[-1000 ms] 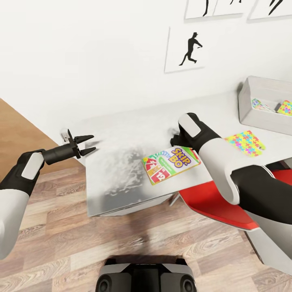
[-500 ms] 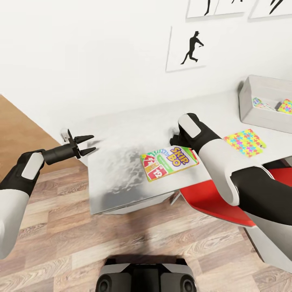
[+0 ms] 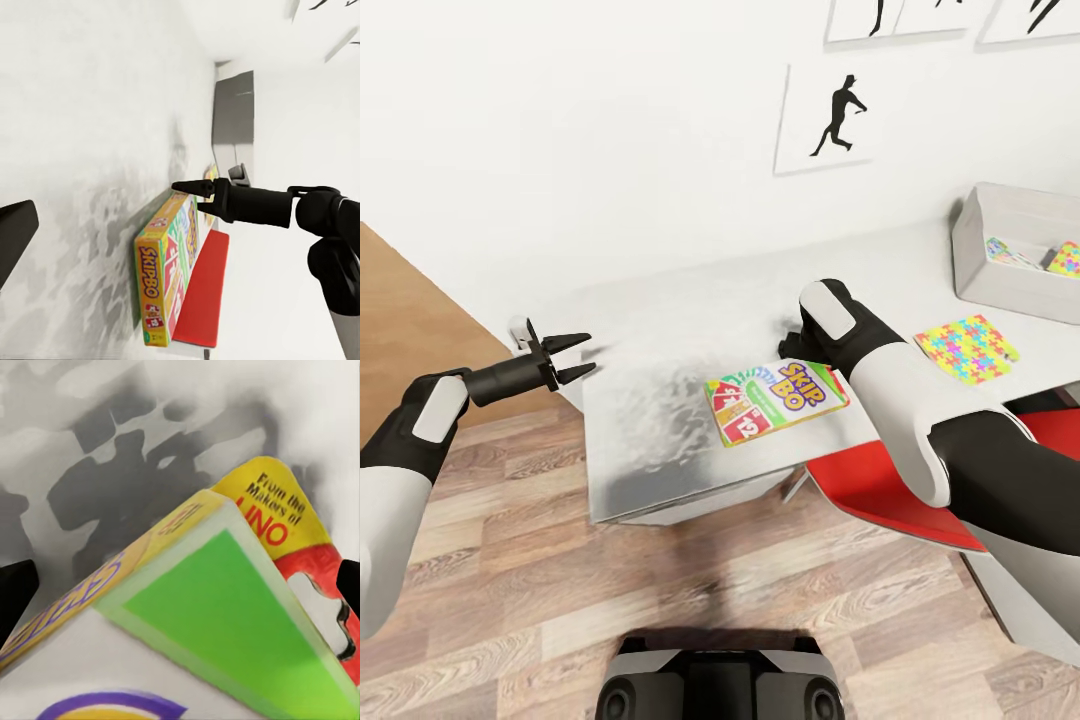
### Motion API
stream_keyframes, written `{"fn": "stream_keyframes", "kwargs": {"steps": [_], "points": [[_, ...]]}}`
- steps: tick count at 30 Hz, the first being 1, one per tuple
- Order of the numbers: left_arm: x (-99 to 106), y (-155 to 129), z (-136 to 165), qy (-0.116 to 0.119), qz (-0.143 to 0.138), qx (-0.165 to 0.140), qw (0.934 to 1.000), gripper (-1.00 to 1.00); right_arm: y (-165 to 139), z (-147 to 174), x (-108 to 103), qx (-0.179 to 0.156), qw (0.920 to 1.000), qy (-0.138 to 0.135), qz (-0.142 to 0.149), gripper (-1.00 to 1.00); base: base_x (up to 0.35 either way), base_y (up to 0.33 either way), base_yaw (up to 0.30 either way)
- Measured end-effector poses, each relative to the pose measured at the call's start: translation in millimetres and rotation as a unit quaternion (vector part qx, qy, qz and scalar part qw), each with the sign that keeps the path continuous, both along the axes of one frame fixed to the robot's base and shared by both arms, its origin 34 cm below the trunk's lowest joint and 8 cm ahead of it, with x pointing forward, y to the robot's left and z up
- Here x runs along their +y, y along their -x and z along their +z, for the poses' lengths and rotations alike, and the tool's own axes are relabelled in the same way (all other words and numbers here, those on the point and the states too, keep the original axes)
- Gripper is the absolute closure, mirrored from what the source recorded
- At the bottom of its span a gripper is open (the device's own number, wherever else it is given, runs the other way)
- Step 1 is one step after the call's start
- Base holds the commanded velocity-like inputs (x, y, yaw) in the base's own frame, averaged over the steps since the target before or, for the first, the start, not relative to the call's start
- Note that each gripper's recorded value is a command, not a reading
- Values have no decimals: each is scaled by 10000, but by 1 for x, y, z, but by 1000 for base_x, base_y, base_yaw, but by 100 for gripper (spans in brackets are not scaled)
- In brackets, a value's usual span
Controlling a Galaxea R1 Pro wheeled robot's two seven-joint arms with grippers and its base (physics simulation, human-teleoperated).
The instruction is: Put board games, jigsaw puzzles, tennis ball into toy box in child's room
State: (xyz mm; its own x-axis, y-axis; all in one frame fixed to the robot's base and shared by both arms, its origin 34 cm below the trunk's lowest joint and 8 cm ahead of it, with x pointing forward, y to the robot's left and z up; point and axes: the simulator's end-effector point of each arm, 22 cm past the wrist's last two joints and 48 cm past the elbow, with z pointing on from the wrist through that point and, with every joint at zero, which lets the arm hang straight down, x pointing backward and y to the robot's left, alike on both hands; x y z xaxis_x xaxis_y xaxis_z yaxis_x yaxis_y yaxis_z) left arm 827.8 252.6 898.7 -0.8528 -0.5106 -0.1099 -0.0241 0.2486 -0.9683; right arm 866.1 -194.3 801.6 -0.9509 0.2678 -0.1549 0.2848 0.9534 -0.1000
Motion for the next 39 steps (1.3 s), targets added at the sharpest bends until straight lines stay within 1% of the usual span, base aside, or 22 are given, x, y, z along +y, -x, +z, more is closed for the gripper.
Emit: {"fn": "stream_keyframes", "kwargs": {"steps": [19,30,39], "points": [[-1,-1,6,3,-5,-42,10000,-100,5,0,3,52,9999,-74,-97,-100,-13,7,0],[-1,-1,7,2,-4,-46,10000,-100,5,0,2,59,9999,-48,-76,-100,-34,13,0],[0,-1,12,-2,1,-79,10000,-100,10,0,1,108,9999,-59,-115,-100,-10,4,0]]}}
